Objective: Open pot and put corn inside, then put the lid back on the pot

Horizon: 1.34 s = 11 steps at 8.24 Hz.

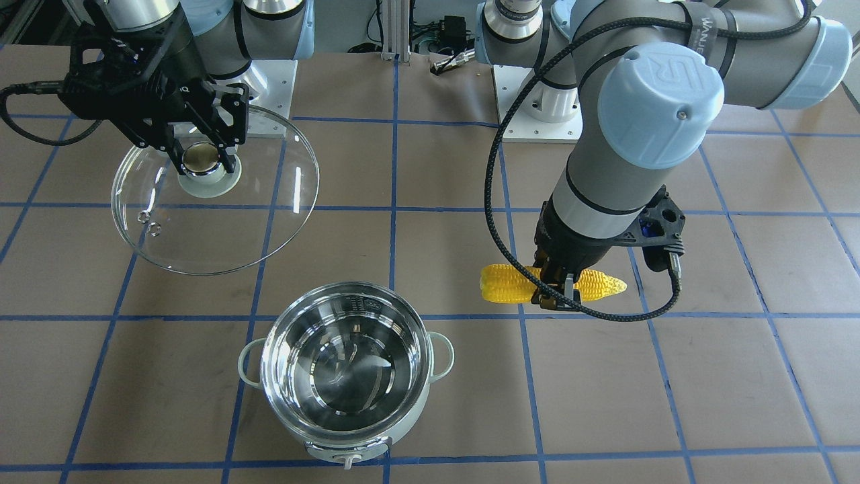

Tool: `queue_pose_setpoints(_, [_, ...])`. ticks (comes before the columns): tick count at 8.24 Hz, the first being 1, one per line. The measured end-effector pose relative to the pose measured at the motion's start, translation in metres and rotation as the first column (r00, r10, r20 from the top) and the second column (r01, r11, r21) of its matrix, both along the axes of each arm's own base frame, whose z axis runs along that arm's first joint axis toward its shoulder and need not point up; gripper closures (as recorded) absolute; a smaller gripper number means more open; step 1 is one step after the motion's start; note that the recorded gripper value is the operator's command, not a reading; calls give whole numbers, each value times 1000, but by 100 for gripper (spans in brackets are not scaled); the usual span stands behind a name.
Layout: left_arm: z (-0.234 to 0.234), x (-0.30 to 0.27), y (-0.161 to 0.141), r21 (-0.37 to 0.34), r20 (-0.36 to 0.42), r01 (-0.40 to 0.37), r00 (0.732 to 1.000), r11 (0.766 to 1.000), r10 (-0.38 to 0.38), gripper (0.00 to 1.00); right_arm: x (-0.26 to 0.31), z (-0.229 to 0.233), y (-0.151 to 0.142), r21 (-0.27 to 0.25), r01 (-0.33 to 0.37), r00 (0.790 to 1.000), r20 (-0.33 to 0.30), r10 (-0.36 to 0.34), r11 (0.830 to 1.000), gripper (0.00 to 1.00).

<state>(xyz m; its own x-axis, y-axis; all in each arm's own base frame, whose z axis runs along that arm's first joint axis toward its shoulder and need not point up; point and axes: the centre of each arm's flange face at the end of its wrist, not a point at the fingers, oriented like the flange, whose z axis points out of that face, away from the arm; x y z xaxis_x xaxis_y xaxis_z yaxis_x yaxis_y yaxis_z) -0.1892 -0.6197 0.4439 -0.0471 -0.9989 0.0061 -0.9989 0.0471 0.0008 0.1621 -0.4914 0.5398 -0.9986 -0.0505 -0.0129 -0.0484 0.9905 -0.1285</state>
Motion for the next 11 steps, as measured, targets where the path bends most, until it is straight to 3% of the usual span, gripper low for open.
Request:
queue_pose_setpoints(5, [-12,-122,-30,-68,-29,-46,999,997,44,100,-2,0,-1,-1,-15,1000,-3,15,1000,84])
queue_pose_setpoints(11, [-69,-205,-34,-98,-41,-40,999,994,36,100,-2,0,-1,-2,-17,1000,-4,17,1000,84])
